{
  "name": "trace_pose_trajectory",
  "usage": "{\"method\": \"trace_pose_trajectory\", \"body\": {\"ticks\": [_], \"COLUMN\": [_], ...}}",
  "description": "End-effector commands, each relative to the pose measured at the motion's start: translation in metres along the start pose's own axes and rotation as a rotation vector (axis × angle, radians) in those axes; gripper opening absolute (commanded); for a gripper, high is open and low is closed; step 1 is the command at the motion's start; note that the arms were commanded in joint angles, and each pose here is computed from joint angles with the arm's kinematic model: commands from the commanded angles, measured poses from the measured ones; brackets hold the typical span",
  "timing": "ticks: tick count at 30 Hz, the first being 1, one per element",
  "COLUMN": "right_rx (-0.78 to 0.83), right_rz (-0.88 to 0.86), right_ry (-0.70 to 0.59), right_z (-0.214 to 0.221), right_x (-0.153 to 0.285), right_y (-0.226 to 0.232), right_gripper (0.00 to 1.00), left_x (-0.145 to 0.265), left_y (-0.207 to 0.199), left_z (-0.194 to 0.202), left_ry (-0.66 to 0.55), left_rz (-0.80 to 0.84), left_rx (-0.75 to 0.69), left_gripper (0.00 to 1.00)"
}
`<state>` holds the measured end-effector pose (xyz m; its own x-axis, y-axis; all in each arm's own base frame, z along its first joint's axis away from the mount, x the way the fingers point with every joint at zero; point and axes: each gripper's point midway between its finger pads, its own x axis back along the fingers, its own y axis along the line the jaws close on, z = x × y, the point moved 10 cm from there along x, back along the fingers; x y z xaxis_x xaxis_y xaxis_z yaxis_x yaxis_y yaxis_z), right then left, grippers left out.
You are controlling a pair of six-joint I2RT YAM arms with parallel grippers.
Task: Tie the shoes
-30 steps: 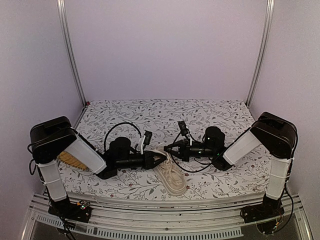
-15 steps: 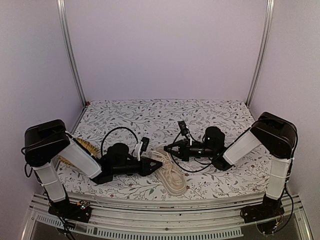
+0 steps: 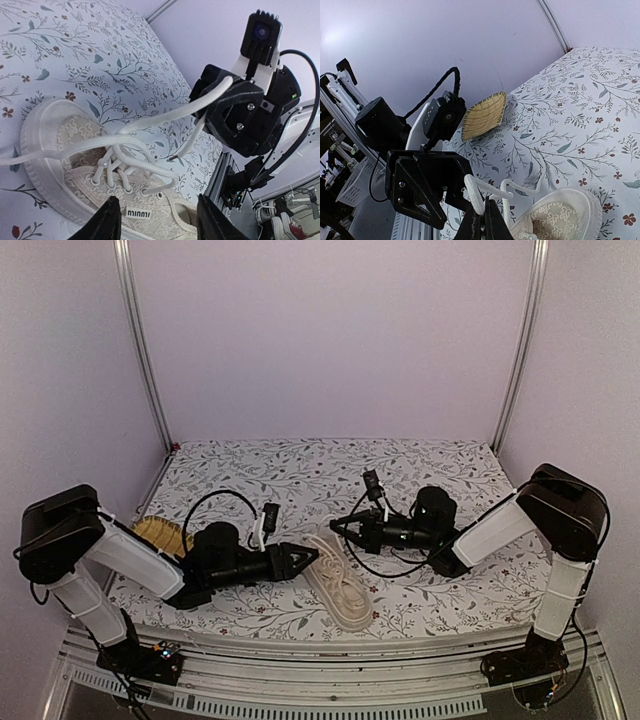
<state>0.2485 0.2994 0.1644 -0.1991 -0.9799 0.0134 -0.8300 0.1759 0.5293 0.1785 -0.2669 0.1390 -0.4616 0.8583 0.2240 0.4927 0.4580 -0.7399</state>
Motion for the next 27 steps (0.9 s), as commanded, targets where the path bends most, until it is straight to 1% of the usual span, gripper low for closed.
{"method": "trace_pose_trajectory", "body": {"ticks": [1,6,9,11,13,21,25,27], "right_rx": [0.004,-0.001,-0.002,-0.001,-0.001,0.004,0.004,0.002], "right_rz": [-0.009,-0.016,-0.014,-0.015,-0.015,-0.052,-0.053,-0.049], "right_ry": [-0.017,-0.019,-0.023,-0.027,-0.033,-0.052,-0.062,-0.066], "right_z": [-0.005,-0.003,-0.003,-0.003,-0.004,-0.002,0.003,0.005], "right_x": [-0.004,-0.004,-0.002,-0.002,-0.001,-0.006,-0.009,-0.009], "right_y": [0.005,0.009,0.010,0.011,0.012,0.016,0.015,0.013], "right_gripper": [0.02,0.02,0.02,0.02,0.02,0.02,0.02,0.02], "left_x": [-0.008,-0.015,-0.023,-0.028,-0.029,-0.026,-0.025,-0.024], "left_y": [-0.010,-0.007,-0.004,-0.004,-0.002,-0.004,-0.003,-0.003], "left_z": [-0.015,-0.023,-0.025,-0.024,-0.023,-0.026,-0.026,-0.027], "left_ry": [-0.039,-0.053,-0.032,-0.013,-0.002,-0.011,-0.010,-0.011], "left_rz": [0.077,0.118,0.102,0.095,0.088,0.083,0.060,0.054], "left_rx": [0.067,0.092,0.105,0.110,0.119,0.116,0.107,0.106], "left_gripper": [0.53,0.56,0.54,0.49,0.39,0.09,0.01,0.00]}}
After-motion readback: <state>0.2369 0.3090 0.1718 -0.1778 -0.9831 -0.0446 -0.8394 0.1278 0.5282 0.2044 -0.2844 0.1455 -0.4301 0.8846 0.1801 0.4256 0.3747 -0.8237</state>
